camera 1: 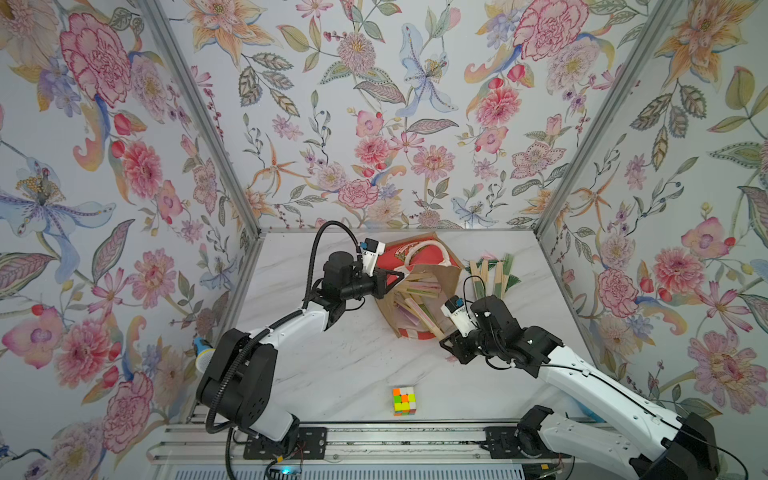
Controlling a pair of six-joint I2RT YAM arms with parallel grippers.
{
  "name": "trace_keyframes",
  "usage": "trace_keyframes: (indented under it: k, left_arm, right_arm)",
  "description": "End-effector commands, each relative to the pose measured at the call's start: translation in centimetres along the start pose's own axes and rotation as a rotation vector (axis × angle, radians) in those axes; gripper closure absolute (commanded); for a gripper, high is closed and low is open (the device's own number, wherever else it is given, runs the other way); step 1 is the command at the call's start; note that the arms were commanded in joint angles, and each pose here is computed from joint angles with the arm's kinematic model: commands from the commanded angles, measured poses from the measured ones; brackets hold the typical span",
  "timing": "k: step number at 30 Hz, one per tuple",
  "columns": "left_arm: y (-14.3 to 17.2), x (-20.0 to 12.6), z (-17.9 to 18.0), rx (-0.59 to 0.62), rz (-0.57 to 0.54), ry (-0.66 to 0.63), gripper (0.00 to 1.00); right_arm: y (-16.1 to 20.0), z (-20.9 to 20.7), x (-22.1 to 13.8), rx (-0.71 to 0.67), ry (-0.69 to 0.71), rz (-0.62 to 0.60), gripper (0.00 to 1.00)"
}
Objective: Take out the folding fans from the tote bags
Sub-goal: Pick up the folding fan from the canvas bag, then place the folding fan at the center of the board.
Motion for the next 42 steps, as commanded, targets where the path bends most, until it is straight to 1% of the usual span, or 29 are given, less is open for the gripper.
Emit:
trace_keyframes:
  k: [1,5,6,7,11,14,19,23,26,32,37,42]
  left_arm:
    - [-1.0,-0.1,0.5,-0.023,-0.024,-0.014,1.0]
    - [-1.1,-0.1,0.4,-0.024,-0.026,-0.009,1.0]
    - [-0.2,0.5,1.1,-0.042,-0.003,-0.014,1.0]
    - [-0.2,0.6,1.1,-0.043,-0.002,-0.014,1.0]
    - [-0.3,0.6,1.2,-0.042,-0.004,-0.011,1.0]
    - [-0.2,0.6,1.2,-0.043,-0.004,-0.01,1.0]
    - [-0.1,0.5,1.1,-0.043,-0.003,-0.009,1.0]
    - [-0.3,0.3,1.0,-0.035,-0.007,-0.009,1.0]
    - [-0.3,0.2,0.9,-0.033,-0.007,-0.011,1.0]
    - [-0.2,0.2,0.8,-0.031,-0.002,-0.009,1.0]
    - [-0.1,0.1,0.9,-0.033,-0.004,-0.012,1.0]
    - [0.0,0.1,0.9,-0.037,-0.003,-0.01,1.0]
  right_arm:
    - [2.3,-0.2,-0.9,0.121,0.004,0.035,0.84]
    - [1.9,0.6,-3.7,0.193,-0.048,-0.068,0.84]
    - [1.5,1.0,-4.6,0.203,-0.066,-0.103,0.84]
    - [1.2,1.2,-5.4,0.212,-0.074,-0.132,0.84]
    - [0.2,1.4,-8.5,0.242,-0.067,-0.219,0.84]
    - [-1.0,2.0,-10.9,0.245,-0.067,-0.273,0.84]
    - [-2.7,2.8,-14.2,0.202,-0.073,-0.365,0.84]
    - [-4.4,2.2,-16.0,0.194,-0.007,-0.439,0.85]
    - [-6.0,0.8,-16.4,0.212,0.082,-0.471,0.88]
    - [-9.6,-3.3,-16.0,0.298,0.197,-0.469,0.9]
    - [-12.7,-7.8,-15.1,0.363,0.229,-0.476,0.91]
    - [-14.8,-13.3,-12.5,0.424,0.27,-0.474,0.91]
Point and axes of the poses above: each gripper's point midway between its finger pads, its own x axis out along the fingers, its own z axis along the line the jaws close on, y = z × x, the point moved 4 cm from there along -x, back along the fingers, and after that the axes turned 9 degrees about x, right-handed, at the moved point
